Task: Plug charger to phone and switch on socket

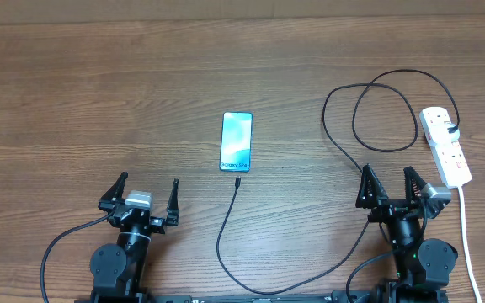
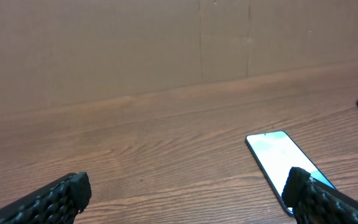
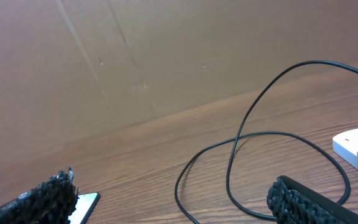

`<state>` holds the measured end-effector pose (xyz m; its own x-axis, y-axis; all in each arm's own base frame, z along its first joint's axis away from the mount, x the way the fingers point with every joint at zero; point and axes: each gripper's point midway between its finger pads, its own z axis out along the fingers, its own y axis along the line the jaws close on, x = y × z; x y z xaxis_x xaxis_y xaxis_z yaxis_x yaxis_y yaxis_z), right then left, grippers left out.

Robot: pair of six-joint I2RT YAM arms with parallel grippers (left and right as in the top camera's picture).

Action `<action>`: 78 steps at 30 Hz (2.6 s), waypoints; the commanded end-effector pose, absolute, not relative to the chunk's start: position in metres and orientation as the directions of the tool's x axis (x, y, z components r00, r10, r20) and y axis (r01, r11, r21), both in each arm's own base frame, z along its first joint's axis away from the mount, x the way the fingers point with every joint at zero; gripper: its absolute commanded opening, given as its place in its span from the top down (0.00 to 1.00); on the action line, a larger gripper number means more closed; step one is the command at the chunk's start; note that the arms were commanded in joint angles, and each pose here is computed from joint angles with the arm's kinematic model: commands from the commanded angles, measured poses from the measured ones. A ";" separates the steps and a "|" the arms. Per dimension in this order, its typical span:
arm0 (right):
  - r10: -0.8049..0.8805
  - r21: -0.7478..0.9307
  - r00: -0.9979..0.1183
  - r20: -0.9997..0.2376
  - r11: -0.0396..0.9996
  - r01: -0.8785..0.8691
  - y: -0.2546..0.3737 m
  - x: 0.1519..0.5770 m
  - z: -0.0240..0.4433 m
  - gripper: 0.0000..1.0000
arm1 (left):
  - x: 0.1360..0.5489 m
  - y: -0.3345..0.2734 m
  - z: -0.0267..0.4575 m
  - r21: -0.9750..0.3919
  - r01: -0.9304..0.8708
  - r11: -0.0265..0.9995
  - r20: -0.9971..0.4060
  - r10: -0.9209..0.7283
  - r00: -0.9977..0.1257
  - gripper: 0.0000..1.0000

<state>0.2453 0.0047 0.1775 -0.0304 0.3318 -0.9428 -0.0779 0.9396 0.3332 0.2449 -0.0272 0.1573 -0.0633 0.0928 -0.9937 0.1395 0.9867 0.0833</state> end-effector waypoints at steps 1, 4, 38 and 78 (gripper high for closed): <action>0.327 0.328 -0.030 -0.945 0.942 -0.074 0.004 0.246 0.175 0.00 | 0.245 -0.025 0.157 0.107 0.129 0.986 -0.992 0.115 -0.058 0.00; 0.327 0.329 -0.030 -0.944 0.941 -0.074 0.004 0.246 0.175 0.00 | 0.245 -0.025 0.157 0.107 0.129 0.986 -0.992 0.115 -0.058 0.01; 0.327 0.328 -0.030 -0.945 0.942 -0.074 0.004 0.246 0.175 0.00 | 0.244 -0.035 0.171 0.051 0.180 0.982 -0.999 0.053 -0.011 0.00; 0.327 0.329 -0.030 -0.944 0.941 -0.074 0.004 0.246 0.175 0.00 | 0.229 -0.104 0.424 -0.440 0.356 0.824 -0.687 -0.054 -0.725 0.00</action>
<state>0.2452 0.0048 0.1766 -0.0338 0.3315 -0.9428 -0.0775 0.9397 0.3332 0.2195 -0.0909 0.4186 -0.6752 -0.0689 -0.7344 0.3240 0.8667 -0.3792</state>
